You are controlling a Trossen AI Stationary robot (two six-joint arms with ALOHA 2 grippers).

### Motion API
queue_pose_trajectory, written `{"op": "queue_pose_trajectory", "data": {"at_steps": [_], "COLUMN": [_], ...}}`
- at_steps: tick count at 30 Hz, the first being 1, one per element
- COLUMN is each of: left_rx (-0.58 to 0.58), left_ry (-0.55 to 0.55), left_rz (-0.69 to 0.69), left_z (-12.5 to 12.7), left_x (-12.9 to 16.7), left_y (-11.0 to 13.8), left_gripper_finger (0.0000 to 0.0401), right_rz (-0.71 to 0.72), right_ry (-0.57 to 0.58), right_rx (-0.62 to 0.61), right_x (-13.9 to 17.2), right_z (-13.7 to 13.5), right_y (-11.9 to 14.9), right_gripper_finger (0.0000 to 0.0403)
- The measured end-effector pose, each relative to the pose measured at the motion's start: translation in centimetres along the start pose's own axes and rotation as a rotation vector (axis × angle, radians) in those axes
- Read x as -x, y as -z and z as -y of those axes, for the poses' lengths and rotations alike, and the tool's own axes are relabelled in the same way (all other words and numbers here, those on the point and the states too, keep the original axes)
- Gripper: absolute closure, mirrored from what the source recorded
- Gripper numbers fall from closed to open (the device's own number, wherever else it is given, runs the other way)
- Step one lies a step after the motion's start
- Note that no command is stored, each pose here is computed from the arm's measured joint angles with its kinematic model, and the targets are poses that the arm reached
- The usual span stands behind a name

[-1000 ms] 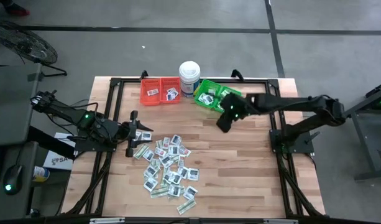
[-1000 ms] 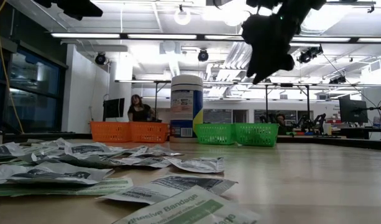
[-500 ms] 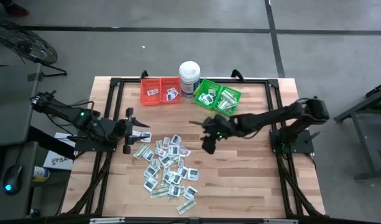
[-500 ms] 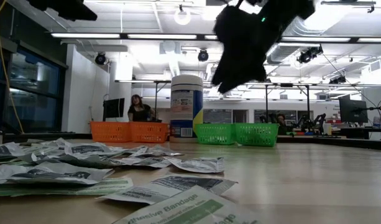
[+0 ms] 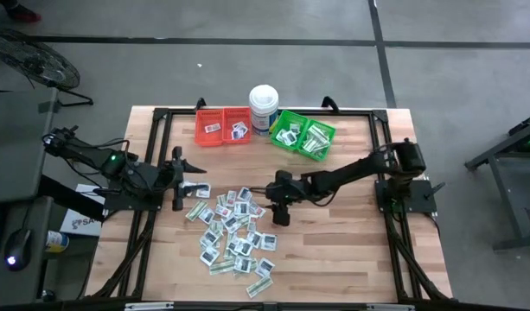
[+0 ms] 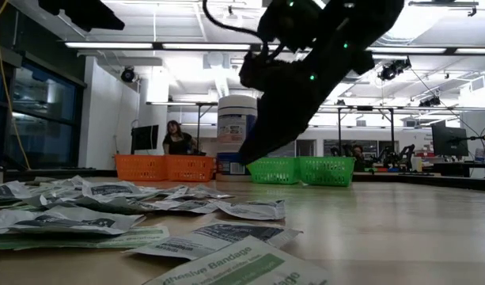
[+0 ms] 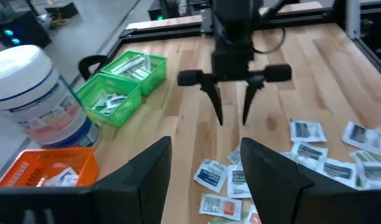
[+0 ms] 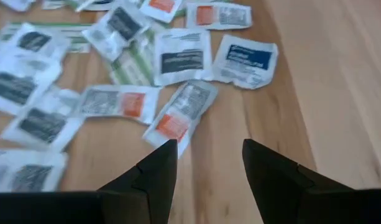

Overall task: Pick & Place First Aid Supplies
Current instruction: Put the blue alcohol pad into the right orange bin

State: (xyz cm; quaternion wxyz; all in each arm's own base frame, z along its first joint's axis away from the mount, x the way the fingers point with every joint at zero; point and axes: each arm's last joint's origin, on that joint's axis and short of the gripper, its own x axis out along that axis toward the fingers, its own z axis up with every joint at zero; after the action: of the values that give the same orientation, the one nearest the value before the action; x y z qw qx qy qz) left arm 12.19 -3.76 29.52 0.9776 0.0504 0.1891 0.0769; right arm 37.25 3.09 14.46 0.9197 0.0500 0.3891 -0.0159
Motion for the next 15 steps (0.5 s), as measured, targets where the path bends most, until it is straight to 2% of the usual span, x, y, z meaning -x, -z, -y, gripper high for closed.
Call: {"op": "queue_pose_trajectory", "data": {"at_steps": [5,10,15], "left_rx": [0.029,0.046,0.053], "left_ry": [-0.036,-0.054,-0.065], "left_rz": [0.002,0.003,0.004], "left_z": [-0.1,-0.2,-0.2], "left_x": [0.0,0.0,0.0], "left_y": [0.0,0.0,0.0], "left_gripper_finger": [0.0213,0.0213,0.0213], "right_rz": [0.065,0.136,0.158], "right_ry": [0.017,0.011,0.014], "right_rx": [-0.084,-0.008,-0.060], "right_x": [-1.0,-1.2,-1.2], "right_z": [1.3,1.8,3.6], "right_y": [-0.4,-1.0,-1.4], "right_gripper_finger": [0.0227,0.0227,0.0227]}}
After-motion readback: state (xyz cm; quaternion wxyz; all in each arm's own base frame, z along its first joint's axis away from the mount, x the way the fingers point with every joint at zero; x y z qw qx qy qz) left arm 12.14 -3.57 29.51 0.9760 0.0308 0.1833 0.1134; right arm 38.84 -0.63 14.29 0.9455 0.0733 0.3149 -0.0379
